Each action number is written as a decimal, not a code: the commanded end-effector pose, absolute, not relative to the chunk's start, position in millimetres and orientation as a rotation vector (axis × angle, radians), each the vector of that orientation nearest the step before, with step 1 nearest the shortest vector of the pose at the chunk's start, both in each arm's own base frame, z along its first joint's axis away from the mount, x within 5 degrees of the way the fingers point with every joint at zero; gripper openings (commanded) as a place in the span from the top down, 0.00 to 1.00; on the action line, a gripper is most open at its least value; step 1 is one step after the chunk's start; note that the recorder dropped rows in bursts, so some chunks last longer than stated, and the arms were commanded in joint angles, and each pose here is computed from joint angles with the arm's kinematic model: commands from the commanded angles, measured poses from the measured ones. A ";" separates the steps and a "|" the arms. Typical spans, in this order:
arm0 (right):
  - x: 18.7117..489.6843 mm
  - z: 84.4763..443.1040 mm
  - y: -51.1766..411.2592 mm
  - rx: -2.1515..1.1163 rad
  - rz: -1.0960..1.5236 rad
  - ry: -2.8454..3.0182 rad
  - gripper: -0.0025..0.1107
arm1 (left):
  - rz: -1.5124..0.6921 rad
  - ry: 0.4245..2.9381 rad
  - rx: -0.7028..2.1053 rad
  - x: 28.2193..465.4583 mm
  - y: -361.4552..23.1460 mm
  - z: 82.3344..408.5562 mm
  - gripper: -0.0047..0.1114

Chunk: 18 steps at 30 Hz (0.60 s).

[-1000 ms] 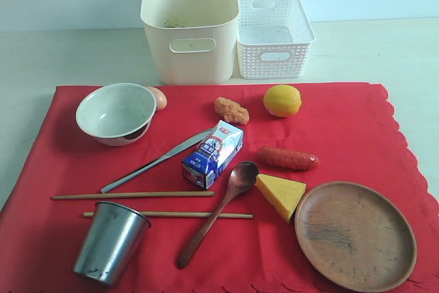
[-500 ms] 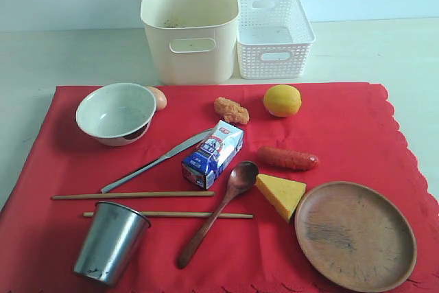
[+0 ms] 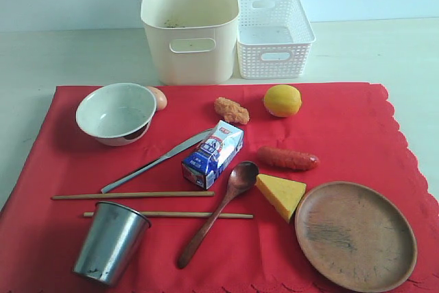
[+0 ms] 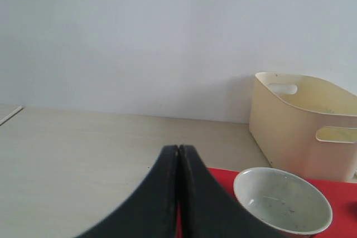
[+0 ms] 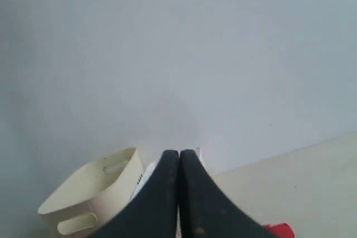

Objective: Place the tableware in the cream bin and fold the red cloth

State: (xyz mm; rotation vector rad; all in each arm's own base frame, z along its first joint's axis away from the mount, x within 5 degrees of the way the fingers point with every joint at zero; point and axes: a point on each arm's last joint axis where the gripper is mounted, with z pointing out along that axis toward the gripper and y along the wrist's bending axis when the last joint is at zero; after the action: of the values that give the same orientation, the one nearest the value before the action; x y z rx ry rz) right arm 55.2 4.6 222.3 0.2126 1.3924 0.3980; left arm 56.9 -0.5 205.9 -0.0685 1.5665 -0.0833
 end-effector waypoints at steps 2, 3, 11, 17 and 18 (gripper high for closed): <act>52.2 234.8 4.2 0.211 0.416 1.320 0.98 | -0.086 1.563 -0.070 56.5 -0.5 205.9 0.94; 51.5 239.4 4.1 0.209 0.417 1.312 0.98 | -0.086 1.563 -0.070 56.5 -0.5 205.9 0.94; 71.7 261.0 6.2 0.212 0.392 1.414 0.98 | -0.086 1.563 -0.070 56.5 -0.5 205.9 0.94; 102.3 266.0 9.3 0.230 0.373 1.555 0.98 | -0.086 1.563 -0.070 56.5 -0.5 205.9 0.94; 108.7 266.3 9.9 0.235 0.368 1.584 0.98 | -0.086 1.563 -0.070 56.5 -0.5 205.9 0.94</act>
State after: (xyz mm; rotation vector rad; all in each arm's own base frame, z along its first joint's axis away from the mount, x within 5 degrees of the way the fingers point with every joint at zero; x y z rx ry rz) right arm 96.8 8.3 262.1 0.2454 1.5506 0.3812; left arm 56.9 -0.5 205.9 -0.0685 1.5665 -0.0833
